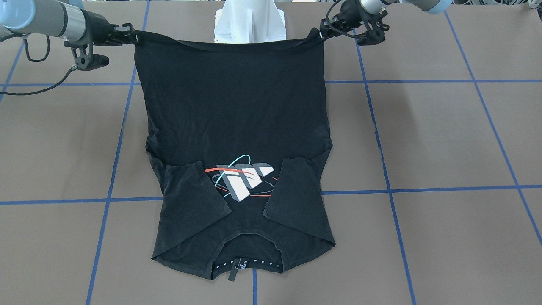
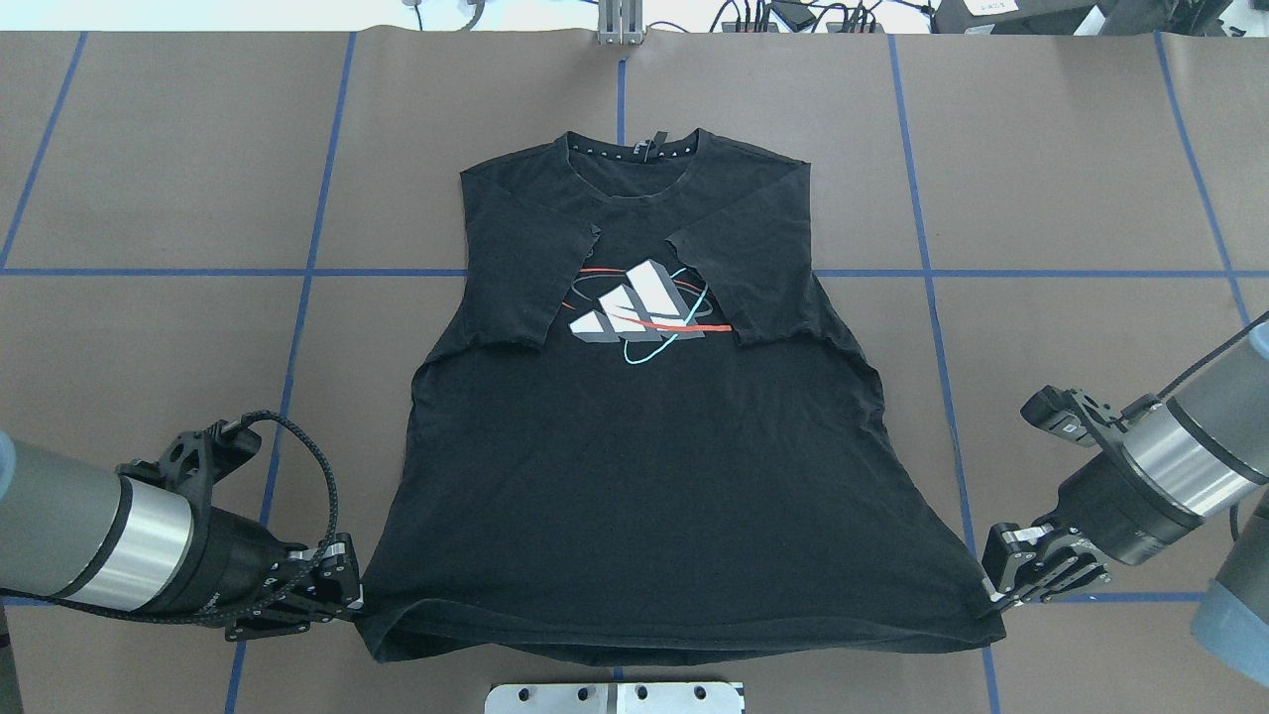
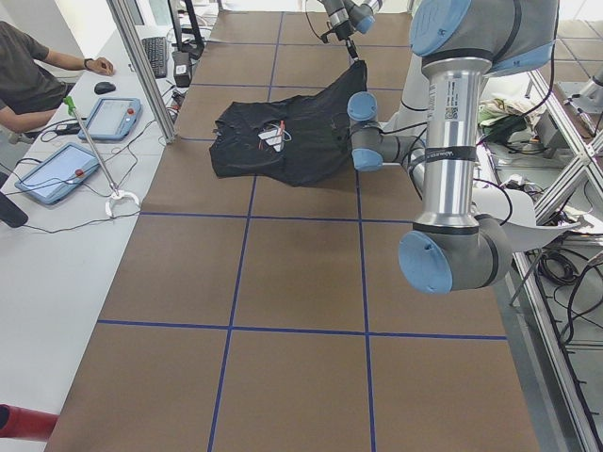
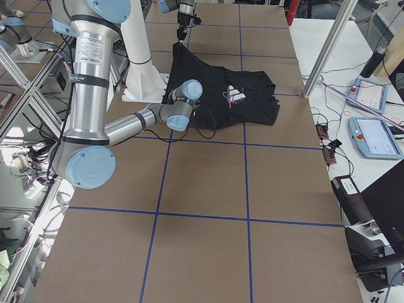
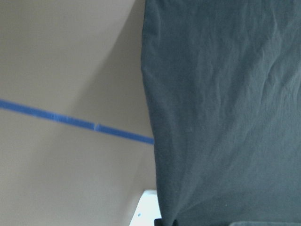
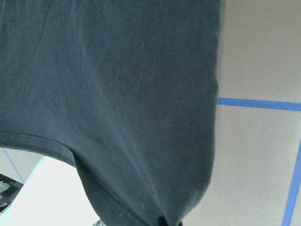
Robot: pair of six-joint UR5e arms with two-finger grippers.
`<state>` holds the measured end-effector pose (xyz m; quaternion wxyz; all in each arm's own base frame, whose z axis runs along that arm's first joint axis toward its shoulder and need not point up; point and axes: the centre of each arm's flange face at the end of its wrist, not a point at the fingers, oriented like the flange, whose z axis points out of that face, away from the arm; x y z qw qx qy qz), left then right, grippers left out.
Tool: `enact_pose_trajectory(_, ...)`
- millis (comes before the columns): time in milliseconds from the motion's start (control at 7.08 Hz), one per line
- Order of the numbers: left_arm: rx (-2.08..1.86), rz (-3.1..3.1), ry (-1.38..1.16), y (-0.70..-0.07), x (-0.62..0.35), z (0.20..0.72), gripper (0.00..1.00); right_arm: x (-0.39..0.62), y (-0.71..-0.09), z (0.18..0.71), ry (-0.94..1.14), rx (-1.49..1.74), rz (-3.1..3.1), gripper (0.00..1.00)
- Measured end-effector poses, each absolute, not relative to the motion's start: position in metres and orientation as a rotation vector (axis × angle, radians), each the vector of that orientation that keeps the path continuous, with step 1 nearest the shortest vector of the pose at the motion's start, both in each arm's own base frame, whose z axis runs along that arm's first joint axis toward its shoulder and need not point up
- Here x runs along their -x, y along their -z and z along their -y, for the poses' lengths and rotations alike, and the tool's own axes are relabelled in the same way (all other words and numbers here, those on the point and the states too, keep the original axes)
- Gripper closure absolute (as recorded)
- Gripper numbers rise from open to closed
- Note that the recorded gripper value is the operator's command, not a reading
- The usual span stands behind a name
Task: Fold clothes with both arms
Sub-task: 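Grasp both hem corners with the left and right grippers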
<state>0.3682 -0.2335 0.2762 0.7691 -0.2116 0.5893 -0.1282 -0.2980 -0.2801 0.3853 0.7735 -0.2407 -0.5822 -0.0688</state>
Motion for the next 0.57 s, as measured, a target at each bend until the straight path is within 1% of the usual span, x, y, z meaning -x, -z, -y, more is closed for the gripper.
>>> enact_pose_trajectory(283, 0.478, -1.291, 0.301, -0.267, -0.373, 0.235, 1.00, 0.314, -0.382, 0.293, 0.094, 0.487, 1.257, 1.00)
enact_pose_trajectory(565, 0.451, -1.295, 0.341, -0.270, -0.365, 0.250, 1.00, 0.318, -0.382, 0.302, 0.052, 0.420, 1.262, 1.00)
